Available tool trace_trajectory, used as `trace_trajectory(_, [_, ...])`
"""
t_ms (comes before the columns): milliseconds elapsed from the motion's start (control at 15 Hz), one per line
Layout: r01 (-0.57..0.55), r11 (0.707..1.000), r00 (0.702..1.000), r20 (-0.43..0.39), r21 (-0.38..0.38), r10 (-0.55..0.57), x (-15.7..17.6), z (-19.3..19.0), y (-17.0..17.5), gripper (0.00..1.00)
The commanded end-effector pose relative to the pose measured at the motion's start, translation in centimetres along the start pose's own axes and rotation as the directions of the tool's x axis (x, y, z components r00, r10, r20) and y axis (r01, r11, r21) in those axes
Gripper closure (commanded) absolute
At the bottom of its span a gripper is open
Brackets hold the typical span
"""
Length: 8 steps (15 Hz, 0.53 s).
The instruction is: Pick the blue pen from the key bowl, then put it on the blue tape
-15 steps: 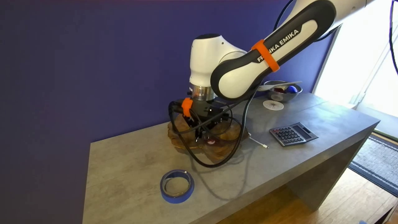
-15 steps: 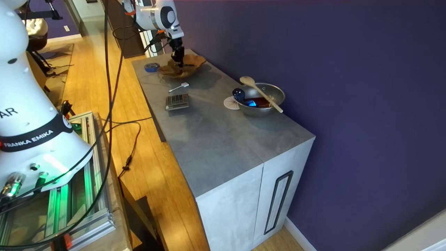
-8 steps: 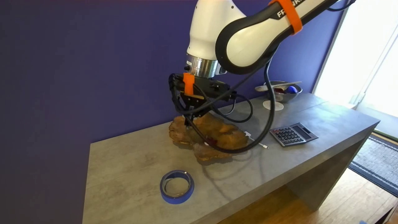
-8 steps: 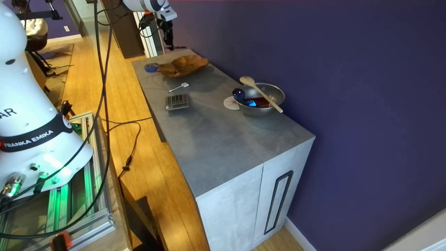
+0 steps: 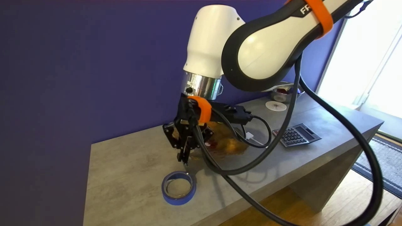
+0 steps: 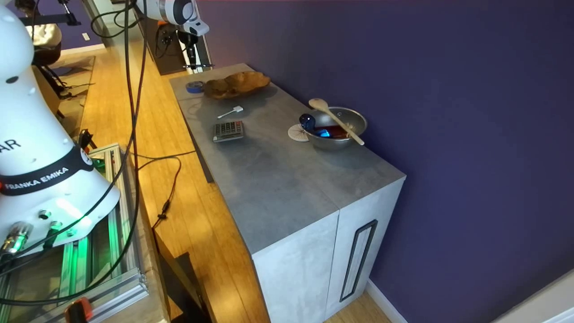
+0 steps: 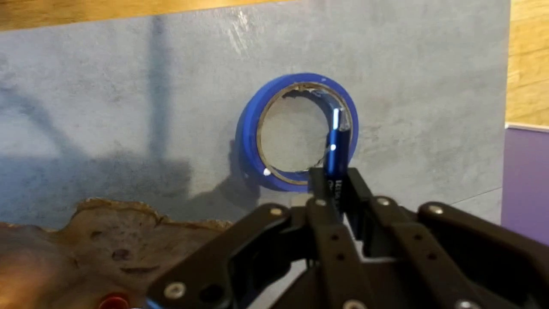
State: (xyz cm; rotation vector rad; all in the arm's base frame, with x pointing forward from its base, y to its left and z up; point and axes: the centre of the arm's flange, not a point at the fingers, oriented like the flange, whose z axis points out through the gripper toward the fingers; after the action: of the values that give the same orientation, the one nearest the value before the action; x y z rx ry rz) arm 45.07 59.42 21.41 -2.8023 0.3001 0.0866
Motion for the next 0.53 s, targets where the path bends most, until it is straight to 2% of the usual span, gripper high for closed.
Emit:
trace_trajectory(0, [0.006, 1.0, 1.0, 0.003, 0.0, -0.006, 0.1, 0.1, 0.1, 0.97])
trace_trajectory(67, [0.028, 1.0, 0.999, 0.018, 0.013, -0.029, 0.0, 0.2, 0.3, 0.97])
trace_trajectory(133, [0.088, 0.996, 0.994, 0.069, 0.026, -0.09, -0.8, 0.9, 0.3, 0.97])
trace_trajectory(333, [0.192, 0.98, 0.965, 0.172, 0.049, -0.197, -2.8, 3.2, -0.2, 0.97])
trace_trajectory(467, [0.217, 0.975, 0.959, 0.178, 0.038, -0.22, -3.3, 4.5, -0.1, 0.97])
